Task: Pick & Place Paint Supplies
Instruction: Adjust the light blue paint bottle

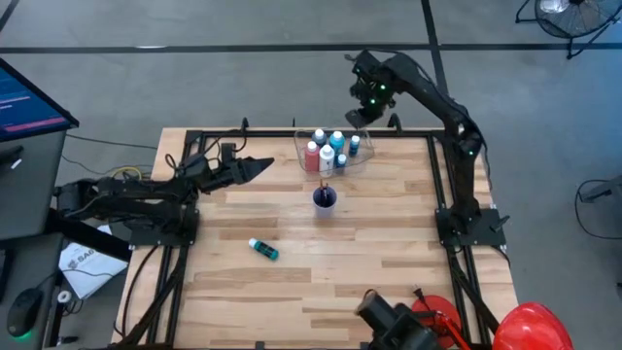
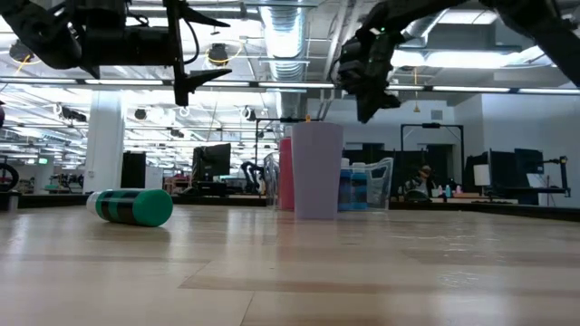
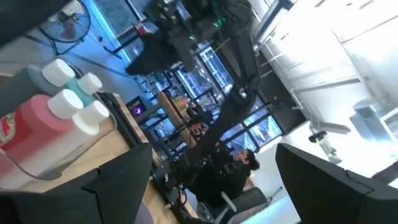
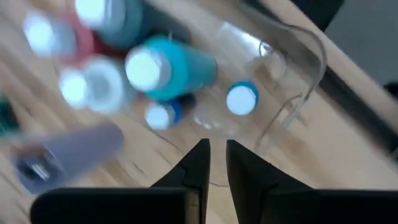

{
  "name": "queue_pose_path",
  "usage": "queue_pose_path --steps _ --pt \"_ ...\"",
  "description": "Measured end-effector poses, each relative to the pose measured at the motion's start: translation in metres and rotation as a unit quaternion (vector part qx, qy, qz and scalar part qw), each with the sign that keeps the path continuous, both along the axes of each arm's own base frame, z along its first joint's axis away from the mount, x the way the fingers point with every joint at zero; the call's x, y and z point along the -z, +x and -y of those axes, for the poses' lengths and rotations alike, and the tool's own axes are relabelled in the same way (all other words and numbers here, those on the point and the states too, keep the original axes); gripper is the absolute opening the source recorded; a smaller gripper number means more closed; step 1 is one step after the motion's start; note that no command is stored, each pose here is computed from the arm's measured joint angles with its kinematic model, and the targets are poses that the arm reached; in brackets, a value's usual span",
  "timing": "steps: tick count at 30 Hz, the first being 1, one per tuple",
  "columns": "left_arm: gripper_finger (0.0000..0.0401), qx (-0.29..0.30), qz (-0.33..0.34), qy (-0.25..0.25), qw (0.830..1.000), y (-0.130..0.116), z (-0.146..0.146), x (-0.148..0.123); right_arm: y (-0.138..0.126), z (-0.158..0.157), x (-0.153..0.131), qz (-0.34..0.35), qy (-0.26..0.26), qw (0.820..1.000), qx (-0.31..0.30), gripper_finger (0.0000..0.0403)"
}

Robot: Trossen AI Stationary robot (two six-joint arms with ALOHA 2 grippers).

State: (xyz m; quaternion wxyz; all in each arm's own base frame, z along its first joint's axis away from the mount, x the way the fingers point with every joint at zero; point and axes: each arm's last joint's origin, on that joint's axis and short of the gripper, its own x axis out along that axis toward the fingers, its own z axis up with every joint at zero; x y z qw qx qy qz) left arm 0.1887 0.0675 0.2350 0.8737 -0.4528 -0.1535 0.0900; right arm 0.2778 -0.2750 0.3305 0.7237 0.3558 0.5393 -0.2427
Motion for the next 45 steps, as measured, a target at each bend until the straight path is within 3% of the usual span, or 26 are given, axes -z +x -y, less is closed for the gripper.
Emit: queue_pose_path --steps 3,6,12,16,18,21,22,27,33,38,45 --pt "0.0335 0.01 -0.002 0.003 1.0 0.0 -0.001 0.0 0.005 0.001 0.009 -0.015 -0.012 0.994 -0.105 0.0045" --pt "0.0335 0.015 -0.003 0.004 1.0 0.0 -0.001 0.0 0.01 0.0 0.02 -0.047 -0.034 0.976 -0.21 0.0038" --pt "0.0335 0.03 -0.005 0.006 1.0 0.0 0.0 0.001 0.012 0.004 0.03 -0.116 -0.083 0.943 -0.299 0.0006" --pt "0.0335 0.038 -0.005 0.008 0.999 0.0 0.0 0.001 0.019 0.001 0.028 -0.095 -0.117 0.904 -0.4 0.0004" --pt "0.0335 0.042 -0.006 0.009 0.999 0.0 0.001 0.001 0.024 -0.004 0.023 -0.048 -0.128 0.885 -0.446 0.0003" --pt "0.0335 0.039 -0.013 0.032 0.999 0.0 0.001 0.001 0.026 -0.008 0.019 -0.011 -0.146 0.843 -0.517 0.0001" --pt "0.0335 0.038 -0.015 0.042 0.998 0.0 0.001 0.001 0.025 -0.008 0.019 -0.012 -0.145 0.837 -0.527 0.0002" --pt "0.0335 0.034 -0.022 0.064 0.997 0.0 0.001 0.001 0.022 -0.004 0.024 -0.016 -0.13 0.855 -0.501 0.0003" --pt "0.0335 0.037 -0.022 0.066 0.997 0.001 0.002 0.001 0.021 0.0 0.041 -0.021 -0.114 0.858 -0.5 0.0014" --pt "0.0335 0.037 -0.022 0.066 0.997 0.001 0.002 0.001 0.021 0.002 0.054 -0.026 -0.101 0.876 -0.471 0.006" --pt "0.0335 0.034 -0.022 0.065 0.997 0.001 0.002 0.001 0.021 0.003 0.065 -0.039 -0.1 0.878 -0.467 0.0138"
